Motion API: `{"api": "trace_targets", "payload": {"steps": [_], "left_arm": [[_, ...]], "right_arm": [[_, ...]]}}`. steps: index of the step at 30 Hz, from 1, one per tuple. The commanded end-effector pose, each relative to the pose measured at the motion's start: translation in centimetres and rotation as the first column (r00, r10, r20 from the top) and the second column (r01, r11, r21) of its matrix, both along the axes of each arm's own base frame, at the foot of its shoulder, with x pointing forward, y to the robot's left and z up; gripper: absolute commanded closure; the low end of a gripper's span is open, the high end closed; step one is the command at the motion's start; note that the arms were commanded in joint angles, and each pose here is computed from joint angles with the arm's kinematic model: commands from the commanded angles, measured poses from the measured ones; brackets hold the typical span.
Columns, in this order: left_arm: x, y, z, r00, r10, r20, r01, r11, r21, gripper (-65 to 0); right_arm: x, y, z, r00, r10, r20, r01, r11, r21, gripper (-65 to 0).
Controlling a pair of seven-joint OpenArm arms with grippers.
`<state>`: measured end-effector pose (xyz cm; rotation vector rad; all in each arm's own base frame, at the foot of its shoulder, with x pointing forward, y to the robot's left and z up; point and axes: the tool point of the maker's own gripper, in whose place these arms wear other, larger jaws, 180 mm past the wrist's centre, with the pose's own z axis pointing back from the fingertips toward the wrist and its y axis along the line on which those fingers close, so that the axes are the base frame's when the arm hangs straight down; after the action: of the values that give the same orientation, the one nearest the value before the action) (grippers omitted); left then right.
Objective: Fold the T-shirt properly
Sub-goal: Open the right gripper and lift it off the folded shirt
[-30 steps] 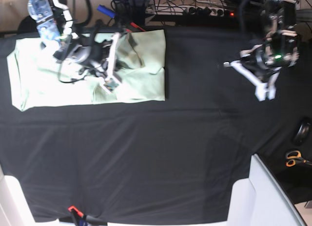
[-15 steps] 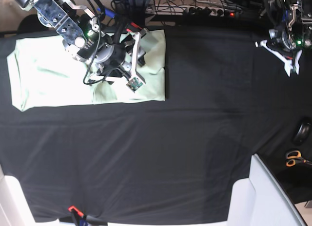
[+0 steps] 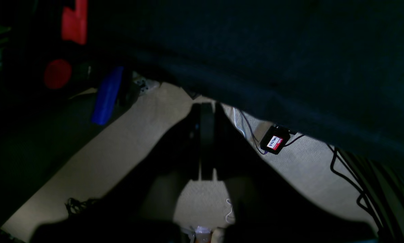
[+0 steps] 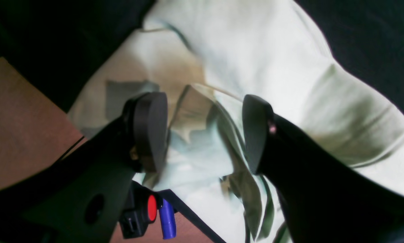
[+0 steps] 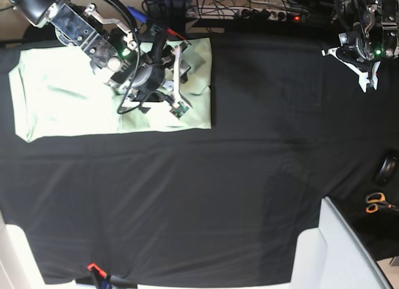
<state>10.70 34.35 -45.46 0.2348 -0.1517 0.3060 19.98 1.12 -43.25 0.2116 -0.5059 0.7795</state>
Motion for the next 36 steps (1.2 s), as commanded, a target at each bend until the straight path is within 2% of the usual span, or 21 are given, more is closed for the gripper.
{"api": "trace_targets", "payload": {"steps": [1,8,18,25,27,31,34,36], "left_arm": [[0.6,0.7,0.8,1.000,-0.010,0.020,0.010,1.000,0.024,0.0],[0.4,0.7,0.6,1.000,-0.007,0.013,0.007,1.000,0.023,0.0],[0.4,0.7,0.6,1.000,-0.007,0.013,0.007,1.000,0.023,0.0],[0.4,0.7,0.6,1.000,-0.007,0.013,0.006,1.000,0.022,0.0],[0.6,0.7,0.6,1.000,-0.008,0.020,0.007,1.000,0.025,0.0],[1.9,-0.1,1.2,0.993,-0.058,0.102,0.055,0.998,0.028,0.0],[3.5,-3.4,2.5,0.966,-0.182,0.182,0.189,0.982,-0.019,0.0],[4.2,-6.4,2.8,0.942,-0.245,0.229,0.267,0.961,-0.071,0.0]], "right_arm": [[1.0,0.6,0.7,1.000,0.003,0.030,-0.004,1.000,0.018,-34.0],[0.8,1.1,-1.5,1.000,-0.010,-0.022,0.010,1.000,-0.006,-33.8],[0.8,0.8,-2.0,0.999,-0.014,-0.031,0.014,1.000,-0.022,-33.7],[0.8,2.1,-1.4,1.000,-0.012,-0.029,0.013,1.000,0.011,-33.5],[0.7,2.3,-1.7,0.999,-0.014,-0.037,0.015,1.000,0.010,-30.5],[1.1,2.6,-0.7,1.000,-0.014,-0.012,0.015,0.999,0.032,-25.0],[1.5,3.5,2.3,0.999,-0.009,0.047,0.004,0.995,0.095,-19.9],[2.3,2.9,4.5,0.995,-0.052,0.086,0.039,0.989,0.141,-12.3]]}}
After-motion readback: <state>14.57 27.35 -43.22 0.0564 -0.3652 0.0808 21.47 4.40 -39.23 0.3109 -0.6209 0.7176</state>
